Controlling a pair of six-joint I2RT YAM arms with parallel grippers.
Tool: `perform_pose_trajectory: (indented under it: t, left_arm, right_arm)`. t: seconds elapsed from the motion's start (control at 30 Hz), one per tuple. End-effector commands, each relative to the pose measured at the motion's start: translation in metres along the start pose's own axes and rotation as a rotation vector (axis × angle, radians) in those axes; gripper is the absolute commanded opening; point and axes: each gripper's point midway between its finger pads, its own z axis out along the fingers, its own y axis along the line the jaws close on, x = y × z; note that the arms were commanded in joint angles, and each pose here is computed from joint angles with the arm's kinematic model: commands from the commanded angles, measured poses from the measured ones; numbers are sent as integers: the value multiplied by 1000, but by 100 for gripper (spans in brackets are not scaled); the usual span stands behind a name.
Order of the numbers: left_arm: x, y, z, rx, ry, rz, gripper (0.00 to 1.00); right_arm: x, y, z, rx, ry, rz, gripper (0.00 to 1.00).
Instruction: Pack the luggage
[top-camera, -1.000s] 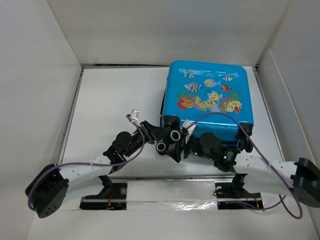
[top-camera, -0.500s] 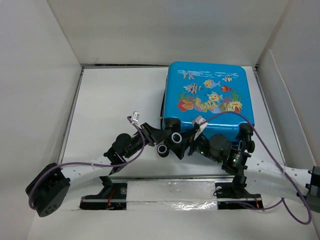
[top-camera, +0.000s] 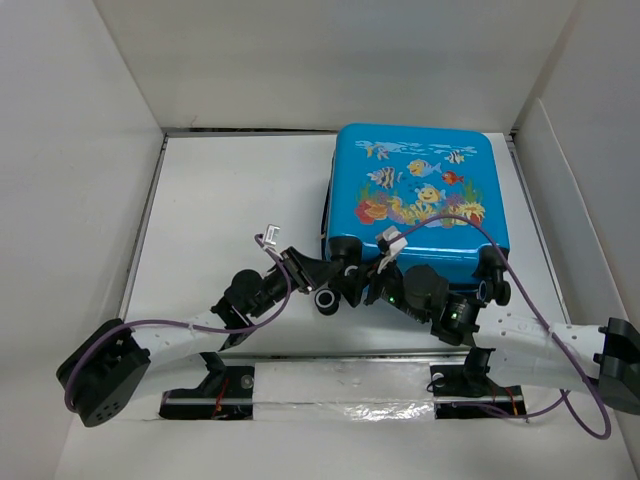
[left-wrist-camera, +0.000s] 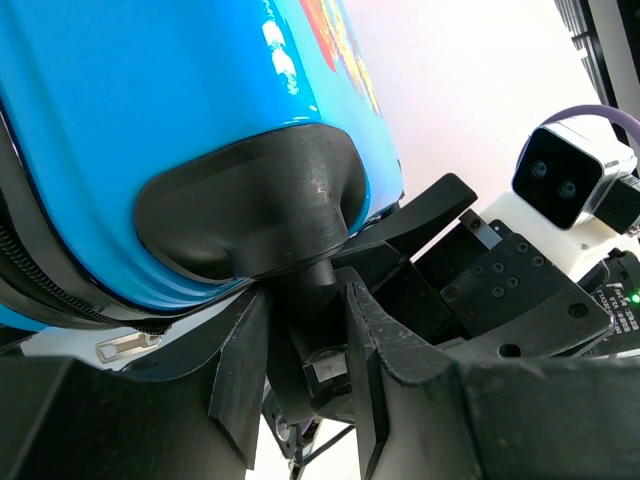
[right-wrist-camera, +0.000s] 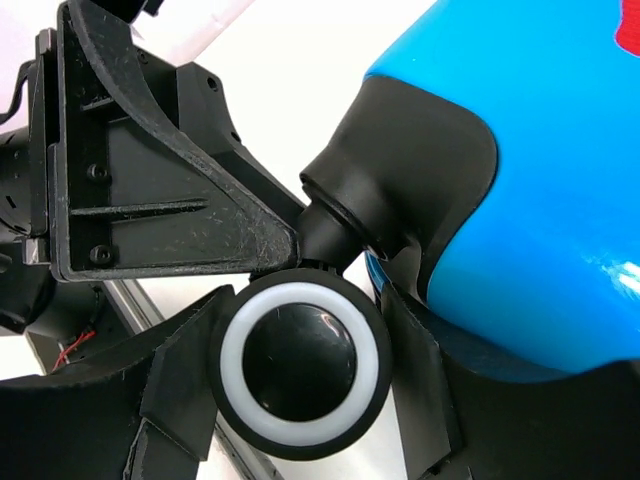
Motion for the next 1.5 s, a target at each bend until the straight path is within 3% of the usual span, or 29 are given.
perform_pose_trajectory:
  t: [0.0,0.07,0.1,0.13,0.17,0.23,0.27,0.3,0.37,0.43,0.47,0.57,0.6,0.63,0.67,0.73,0.87,1.23,1.47]
  left_arm:
    - [44,-19,-17,114,220,20,0]
    - [42,-22,-17,112,216,38,0]
    - [43,-13,-17,65,221,46,9]
    - [42,-9,-17,44,219,77,19]
    - [34,-17,-17,50,196,100,38]
    - [22,5,-19,-68,159,153,53]
    - [9,-5,-21,-60,116,174,62]
    - [-1,11,-25,-145,83,186,64]
    - [-18,11,-35,-187,16,223,64]
    - [-32,32,-46,-292,-51,247,56]
    - [-33,41,-52,-315,-69,279,37]
    - [-9,62,-55,-354,-2,290,13]
    - [7,64,-54,-336,24,303,10]
    - [6,69,-53,-345,13,308,10]
    - [28,71,-51,-342,75,330,10]
    - [29,56,-39,-330,35,399,11]
    - [43,52,-20,-409,-6,537,23]
    - [22,50,4,-475,-223,579,32]
    - [27,42,13,-462,-253,607,34]
  right_arm:
    - [-41,-4,3,50,-167,62,16]
    - [-40,-8,1,71,-164,56,8]
    - [-42,-8,-1,71,-168,48,0]
    - [-43,-8,-2,69,-172,46,0]
    - [-43,-8,-3,68,-170,43,0]
    - [-46,-8,-5,66,-173,36,0]
    - [-46,-7,-5,63,-173,35,0]
    - [-47,-7,-5,61,-174,32,0]
    - [-47,-5,-4,54,-168,28,0]
    - [-49,-3,-3,48,-168,22,0]
    - [-49,-2,-3,44,-165,20,0]
    - [-51,-2,-2,45,-167,17,0]
    - [-52,-1,-3,42,-167,13,0]
    - [-53,0,-2,41,-167,11,0]
    - [-55,1,-2,37,-167,10,0]
    - [-55,2,-2,34,-164,9,0]
    - [-58,7,0,18,-163,11,0]
    - [-61,23,7,-45,-140,17,0]
    - [-61,31,6,-90,-144,21,0]
